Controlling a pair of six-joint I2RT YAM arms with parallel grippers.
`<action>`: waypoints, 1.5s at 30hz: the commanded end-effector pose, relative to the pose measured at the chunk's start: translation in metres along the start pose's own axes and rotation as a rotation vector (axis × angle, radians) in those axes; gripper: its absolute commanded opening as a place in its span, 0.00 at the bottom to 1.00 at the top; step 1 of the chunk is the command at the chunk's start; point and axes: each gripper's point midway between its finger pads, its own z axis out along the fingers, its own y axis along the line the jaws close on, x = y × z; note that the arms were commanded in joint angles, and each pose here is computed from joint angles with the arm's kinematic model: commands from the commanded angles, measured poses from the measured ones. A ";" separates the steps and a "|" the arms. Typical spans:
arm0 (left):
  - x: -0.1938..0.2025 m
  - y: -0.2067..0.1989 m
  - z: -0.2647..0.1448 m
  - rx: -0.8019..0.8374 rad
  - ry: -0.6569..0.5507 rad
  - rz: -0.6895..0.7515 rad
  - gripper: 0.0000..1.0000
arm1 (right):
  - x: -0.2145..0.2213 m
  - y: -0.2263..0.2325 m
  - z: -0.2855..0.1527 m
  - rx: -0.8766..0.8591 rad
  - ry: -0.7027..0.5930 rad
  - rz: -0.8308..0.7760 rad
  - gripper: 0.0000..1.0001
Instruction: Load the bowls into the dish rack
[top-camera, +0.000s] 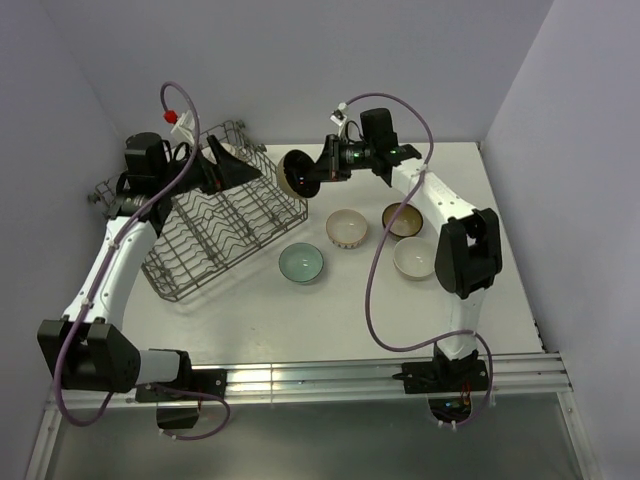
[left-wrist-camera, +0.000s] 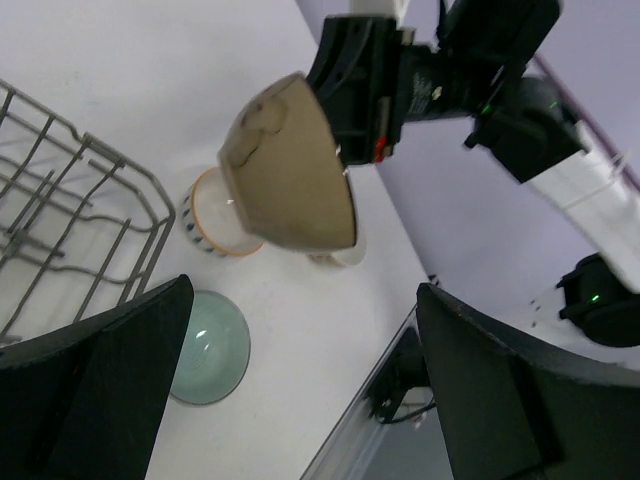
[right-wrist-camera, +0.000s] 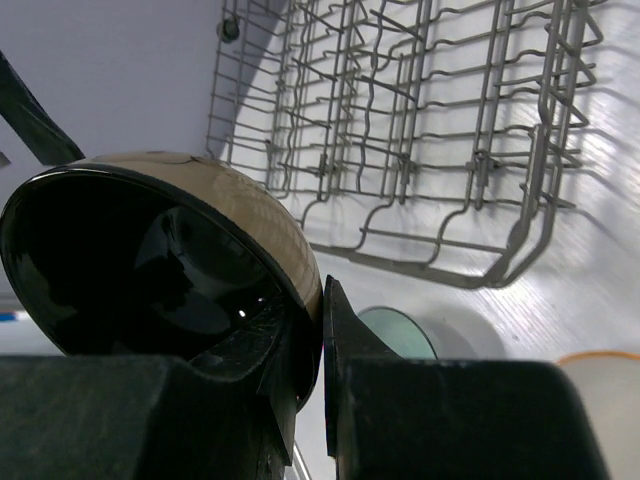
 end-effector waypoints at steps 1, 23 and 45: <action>-0.020 -0.004 0.016 0.066 -0.053 -0.074 1.00 | -0.034 0.038 0.006 -0.127 -0.097 -0.001 0.00; 0.013 0.014 0.074 0.122 0.007 -0.220 0.99 | -0.026 0.023 0.033 -0.123 -0.080 0.043 0.00; 0.016 0.042 0.087 0.002 -0.023 -0.160 1.00 | -0.016 0.019 0.042 -0.115 -0.044 0.061 0.00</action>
